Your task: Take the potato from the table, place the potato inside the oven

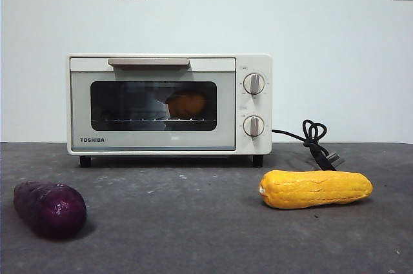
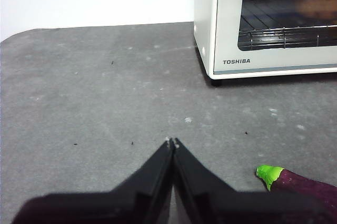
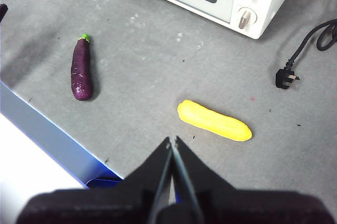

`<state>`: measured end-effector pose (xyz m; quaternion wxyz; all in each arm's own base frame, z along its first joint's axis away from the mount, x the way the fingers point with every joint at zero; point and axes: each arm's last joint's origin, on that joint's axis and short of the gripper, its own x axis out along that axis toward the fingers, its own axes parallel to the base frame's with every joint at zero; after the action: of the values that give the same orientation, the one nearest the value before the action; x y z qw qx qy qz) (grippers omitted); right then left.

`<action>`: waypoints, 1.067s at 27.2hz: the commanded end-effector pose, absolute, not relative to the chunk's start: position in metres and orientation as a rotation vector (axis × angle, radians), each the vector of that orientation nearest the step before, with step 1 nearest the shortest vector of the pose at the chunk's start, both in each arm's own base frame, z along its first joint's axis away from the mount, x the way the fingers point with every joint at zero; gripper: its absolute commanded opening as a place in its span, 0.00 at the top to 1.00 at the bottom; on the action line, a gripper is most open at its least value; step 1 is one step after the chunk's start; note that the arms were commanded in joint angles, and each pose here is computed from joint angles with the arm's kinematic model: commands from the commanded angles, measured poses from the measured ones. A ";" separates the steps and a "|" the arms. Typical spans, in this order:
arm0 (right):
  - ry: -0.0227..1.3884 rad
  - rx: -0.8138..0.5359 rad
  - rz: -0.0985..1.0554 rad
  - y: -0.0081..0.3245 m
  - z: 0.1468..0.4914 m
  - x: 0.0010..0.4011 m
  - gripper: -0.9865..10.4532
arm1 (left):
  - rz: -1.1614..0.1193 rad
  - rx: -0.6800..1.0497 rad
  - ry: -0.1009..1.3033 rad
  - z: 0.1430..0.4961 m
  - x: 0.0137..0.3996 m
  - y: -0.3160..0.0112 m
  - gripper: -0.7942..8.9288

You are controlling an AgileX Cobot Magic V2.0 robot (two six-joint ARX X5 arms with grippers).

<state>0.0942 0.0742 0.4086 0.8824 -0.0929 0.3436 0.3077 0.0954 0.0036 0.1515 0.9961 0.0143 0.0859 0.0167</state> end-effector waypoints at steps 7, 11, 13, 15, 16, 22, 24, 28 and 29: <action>0.362 -0.024 0.449 0.035 0.421 0.083 0.91 | 0.039 0.019 0.183 0.147 0.096 0.004 0.92; 0.151 0.029 0.277 0.017 0.387 0.077 0.91 | 0.039 0.019 0.183 0.147 0.096 0.004 0.92; 0.052 0.035 0.238 0.014 0.354 0.081 0.91 | 0.039 0.019 0.183 0.147 0.096 0.004 0.92; 0.004 0.037 0.225 0.013 0.328 0.084 0.91 | 0.039 0.019 0.183 0.147 0.096 0.004 0.92; -0.014 0.044 0.220 0.013 0.316 0.086 0.91 | 0.039 0.019 0.183 0.147 0.096 0.004 0.92; -0.075 0.081 0.202 0.013 0.240 0.095 0.91 | 0.039 0.019 0.183 0.147 0.096 0.004 0.92; -0.067 0.081 0.202 0.013 0.217 0.097 0.91 | 0.039 0.019 0.183 0.147 0.096 0.004 0.92; -0.013 0.082 0.196 0.013 0.183 0.098 0.91 | 0.039 0.019 0.183 0.147 0.096 0.004 0.92; 0.003 0.082 0.194 0.013 0.177 0.099 0.91 | 0.039 0.019 0.183 0.147 0.096 0.004 0.92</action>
<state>0.0985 0.0130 0.1798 0.9944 0.0352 0.0055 0.0996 0.0954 0.0036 0.1515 0.9961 0.0143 0.0859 0.0169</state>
